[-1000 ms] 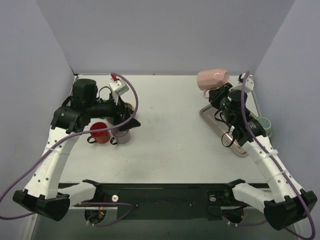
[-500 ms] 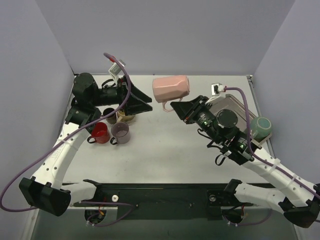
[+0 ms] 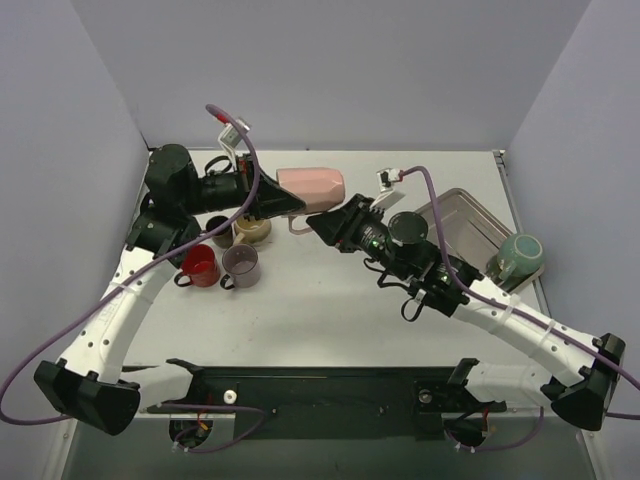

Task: Turn the mug right side up

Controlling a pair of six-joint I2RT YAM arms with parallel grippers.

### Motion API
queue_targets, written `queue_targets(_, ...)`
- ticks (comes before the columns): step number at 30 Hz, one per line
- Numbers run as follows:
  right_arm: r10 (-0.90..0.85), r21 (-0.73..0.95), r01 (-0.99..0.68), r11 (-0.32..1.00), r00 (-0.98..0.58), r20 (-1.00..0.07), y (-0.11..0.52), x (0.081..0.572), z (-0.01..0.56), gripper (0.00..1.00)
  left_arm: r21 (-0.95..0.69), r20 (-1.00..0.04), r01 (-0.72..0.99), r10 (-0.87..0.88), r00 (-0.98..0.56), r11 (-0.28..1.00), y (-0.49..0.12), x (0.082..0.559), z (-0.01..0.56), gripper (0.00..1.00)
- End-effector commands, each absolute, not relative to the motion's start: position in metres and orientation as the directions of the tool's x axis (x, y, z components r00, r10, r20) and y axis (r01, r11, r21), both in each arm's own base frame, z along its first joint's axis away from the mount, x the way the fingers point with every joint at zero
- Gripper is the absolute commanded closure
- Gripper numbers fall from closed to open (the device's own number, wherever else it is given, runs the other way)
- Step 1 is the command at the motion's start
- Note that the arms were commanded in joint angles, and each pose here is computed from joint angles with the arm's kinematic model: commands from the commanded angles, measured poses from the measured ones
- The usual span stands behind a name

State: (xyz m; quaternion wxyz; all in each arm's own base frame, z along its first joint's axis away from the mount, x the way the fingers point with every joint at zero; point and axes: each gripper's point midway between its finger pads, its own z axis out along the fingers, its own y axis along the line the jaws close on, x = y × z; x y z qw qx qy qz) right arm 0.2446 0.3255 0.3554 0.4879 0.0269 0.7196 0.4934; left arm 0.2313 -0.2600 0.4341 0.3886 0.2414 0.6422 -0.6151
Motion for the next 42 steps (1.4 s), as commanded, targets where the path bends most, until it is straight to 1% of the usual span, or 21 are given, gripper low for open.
queue_targets(1,0.586,0.736,-0.432,0.521,-0.445,-0.677,0.289,0.261,0.391,0.54,-0.470,-0.871,0.712,-0.143,-0.469,0.522,-0.231,0.280,0.398,1.00)
queue_targets(2,0.564,0.717,-0.372,0.589,-0.447,-0.695,0.271,0.273,0.371,0.38,-0.446,-0.872,0.659,-0.127,-0.473,0.606,-0.225,0.289,0.385,1.00)
queue_targets(4,0.530,0.659,-0.253,0.708,-0.426,-0.733,0.235,0.287,0.341,0.11,-0.342,-0.890,0.630,-0.025,-0.455,0.697,-0.221,0.301,0.364,1.00)
queue_targets(6,0.475,0.572,-0.140,0.808,-0.420,-0.774,0.196,0.294,0.311,0.10,-0.263,-0.870,0.598,0.082,-0.486,0.757,-0.216,0.314,0.337,1.00)
queue_targets(10,0.349,0.357,0.069,0.932,-0.447,-0.824,0.114,0.301,0.268,0.08,-0.162,-0.745,0.606,0.307,-0.593,0.779,-0.223,0.334,0.265,1.00)
queue_targets(11,0.343,0.294,0.180,0.939,-0.413,-0.844,0.081,0.307,0.265,0.08,-0.130,-0.693,0.641,0.393,-0.604,0.756,-0.226,0.339,0.242,1.00)
queue_targets(12,0.296,0.216,0.224,0.950,-0.440,-0.848,0.063,0.302,0.256,0.08,-0.125,-0.683,0.658,0.417,-0.600,0.742,-0.232,0.341,0.239,1.00)
queue_targets(13,0.288,0.155,0.326,0.933,-0.415,-0.863,0.034,0.302,0.253,0.08,-0.122,-0.623,0.664,0.463,-0.630,0.738,-0.233,0.345,0.214,1.00)
queue_targets(16,0.226,-0.009,0.493,0.870,-0.416,-0.881,-0.020,0.289,0.243,0.07,-0.026,-0.566,0.667,0.539,-0.624,0.745,-0.235,0.363,0.183,1.00)
queue_targets(19,0.271,-0.039,0.607,0.794,-0.410,-0.871,-0.057,0.284,0.225,0.07,0.050,-0.523,0.664,0.586,-0.619,0.746,-0.238,0.385,0.154,1.00)
queue_targets(21,0.298,-0.038,0.628,0.777,-0.420,-0.857,-0.067,0.285,0.214,0.08,0.072,-0.506,0.663,0.600,-0.620,0.745,-0.240,0.396,0.144,1.00)
queue_targets(22,0.307,-0.038,0.634,0.772,-0.425,-0.852,-0.070,0.284,0.208,0.08,0.076,-0.509,0.669,0.606,-0.611,0.739,-0.242,0.401,0.145,1.00)
queue_targets(29,0.361,-0.073,0.702,0.708,-0.449,-0.818,-0.101,0.280,0.182,0.08,0.050,-0.390,0.693,0.653,-0.649,0.719,-0.246,0.410,0.104,1.00)
queue_targets(30,0.375,-0.084,0.728,0.680,-0.444,-0.814,-0.111,0.276,0.177,0.07,0.048,-0.378,0.698,0.660,-0.650,0.715,-0.246,0.410,0.102,0.88)
queue_targets(31,0.383,-0.094,0.742,0.664,-0.446,-0.809,-0.117,0.274,0.173,0.07,0.042,-0.375,0.700,0.661,-0.651,0.713,-0.246,0.409,0.101,0.82)
queue_targets(32,0.398,-0.099,0.770,0.631,-0.431,-0.810,-0.127,0.270,0.168,0.07,0.033,-0.384,0.707,0.663,-0.643,0.706,-0.248,0.408,0.105,0.72)
queue_targets(33,0.408,-0.105,0.784,0.612,-0.427,-0.807,-0.133,0.270,0.164,0.07,0.030,-0.388,0.712,0.665,-0.638,0.701,-0.248,0.407,0.107,0.67)
queue_targets(34,0.429,-0.102,0.806,0.583,-0.412,-0.804,-0.141,0.268,0.157,0.09,0.025,-0.413,0.720,0.663,-0.624,0.694,-0.251,0.406,0.117,0.58)
queue_targets(36,0.449,-0.103,0.823,0.559,-0.405,-0.797,-0.149,0.269,0.147,0.12,0.034,-0.461,0.725,0.655,-0.599,0.688,-0.253,0.408,0.135,0.49)
queue_targets(40,0.460,-0.141,0.835,0.532,-0.425,-0.780,-0.161,0.275,0.128,0.20,0.003,-0.528,0.753,0.641,-0.558,0.658,-0.259,0.396,0.176,0.42)
queue_targets(42,0.460,-0.183,0.827,0.531,-0.462,-0.758,-0.165,0.278,0.115,0.20,-0.013,-0.566,0.770,0.630,-0.532,0.638,-0.261,0.386,0.200,0.38)
